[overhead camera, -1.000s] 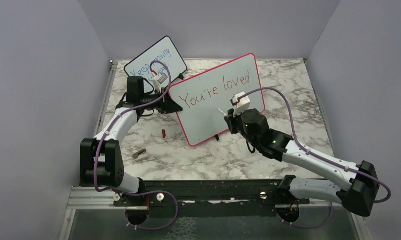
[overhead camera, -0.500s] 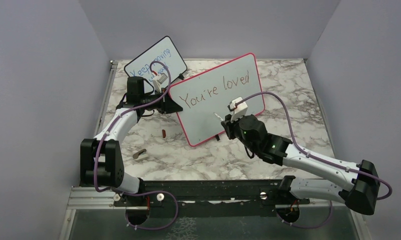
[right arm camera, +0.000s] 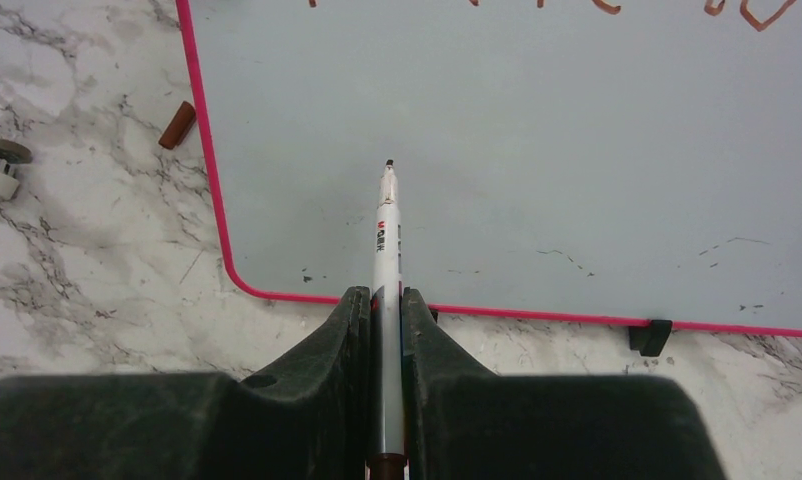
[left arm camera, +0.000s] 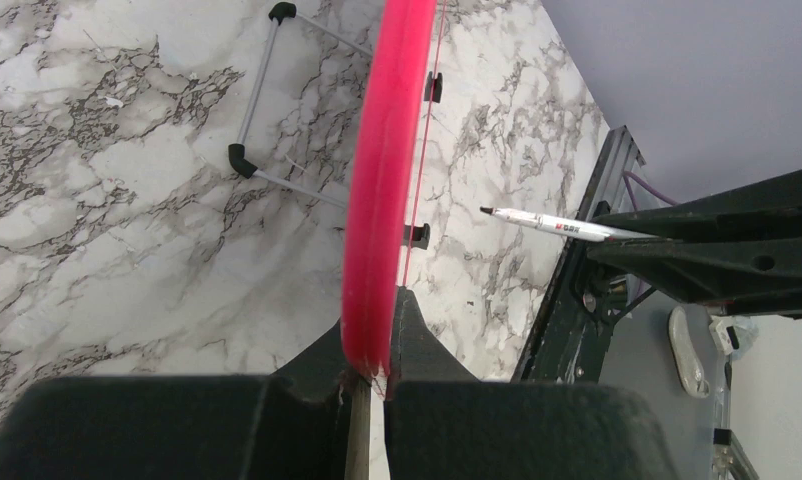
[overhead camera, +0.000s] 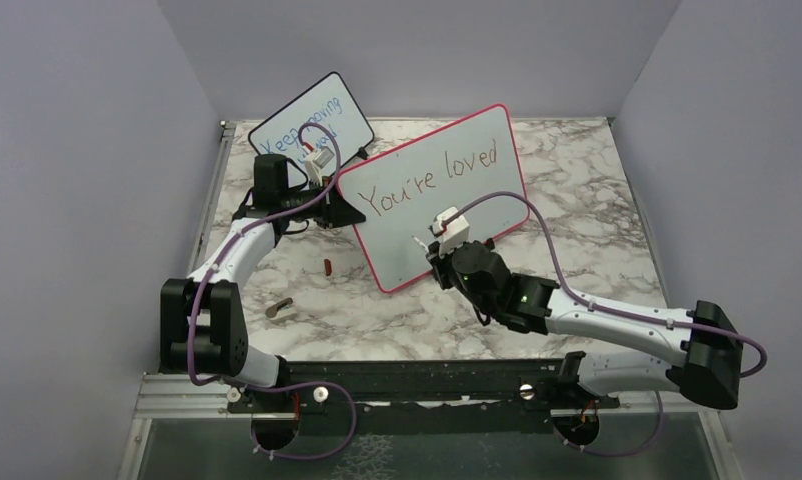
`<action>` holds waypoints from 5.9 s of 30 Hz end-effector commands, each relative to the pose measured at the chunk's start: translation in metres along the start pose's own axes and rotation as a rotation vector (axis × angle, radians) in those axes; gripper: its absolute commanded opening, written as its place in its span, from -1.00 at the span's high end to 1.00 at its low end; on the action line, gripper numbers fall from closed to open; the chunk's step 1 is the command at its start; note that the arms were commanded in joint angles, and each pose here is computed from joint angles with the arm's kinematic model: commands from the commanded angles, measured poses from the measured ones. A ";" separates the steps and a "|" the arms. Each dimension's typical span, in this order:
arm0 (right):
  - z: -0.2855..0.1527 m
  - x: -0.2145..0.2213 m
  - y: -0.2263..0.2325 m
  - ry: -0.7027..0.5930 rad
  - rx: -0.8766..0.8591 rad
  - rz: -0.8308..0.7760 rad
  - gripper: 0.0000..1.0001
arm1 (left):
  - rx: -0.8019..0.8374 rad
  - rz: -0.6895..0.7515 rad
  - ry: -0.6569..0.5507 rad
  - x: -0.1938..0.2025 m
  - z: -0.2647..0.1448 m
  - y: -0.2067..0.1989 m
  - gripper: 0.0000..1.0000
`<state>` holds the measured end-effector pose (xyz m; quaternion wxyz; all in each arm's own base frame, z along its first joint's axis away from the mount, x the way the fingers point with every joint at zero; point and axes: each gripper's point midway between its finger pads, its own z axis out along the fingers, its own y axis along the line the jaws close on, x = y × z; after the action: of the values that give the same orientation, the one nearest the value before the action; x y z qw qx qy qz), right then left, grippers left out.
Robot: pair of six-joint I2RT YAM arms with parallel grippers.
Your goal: Write a sentence on the whiteboard
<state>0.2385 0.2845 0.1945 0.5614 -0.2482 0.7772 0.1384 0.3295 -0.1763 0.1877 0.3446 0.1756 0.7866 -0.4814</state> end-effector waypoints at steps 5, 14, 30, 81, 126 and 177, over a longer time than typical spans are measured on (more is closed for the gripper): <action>0.009 -0.016 0.008 -0.048 0.050 -0.030 0.99 | -0.143 -0.048 -0.021 0.005 -0.006 0.025 1.00; 0.016 -0.013 0.003 -0.036 0.110 -0.080 0.99 | -0.139 -0.048 -0.017 0.005 -0.005 0.025 1.00; 0.029 -0.003 0.006 0.005 0.132 -0.140 0.99 | -0.148 -0.044 -0.014 0.006 -0.005 0.026 1.00; 0.032 -0.003 0.008 0.008 0.130 -0.142 0.99 | -0.134 -0.041 -0.013 0.005 -0.005 0.023 1.00; 0.044 0.000 0.010 -0.008 0.157 -0.146 0.99 | -0.126 -0.039 -0.006 0.006 -0.004 0.021 1.00; 0.030 0.042 0.000 0.129 0.133 -0.239 0.99 | -0.134 -0.039 -0.001 0.008 -0.003 0.024 1.00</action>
<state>0.2503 0.3040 0.1494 0.5364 -0.3202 0.7803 0.0290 0.3308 -0.1754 0.1875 0.3496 0.1732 0.7878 -0.4766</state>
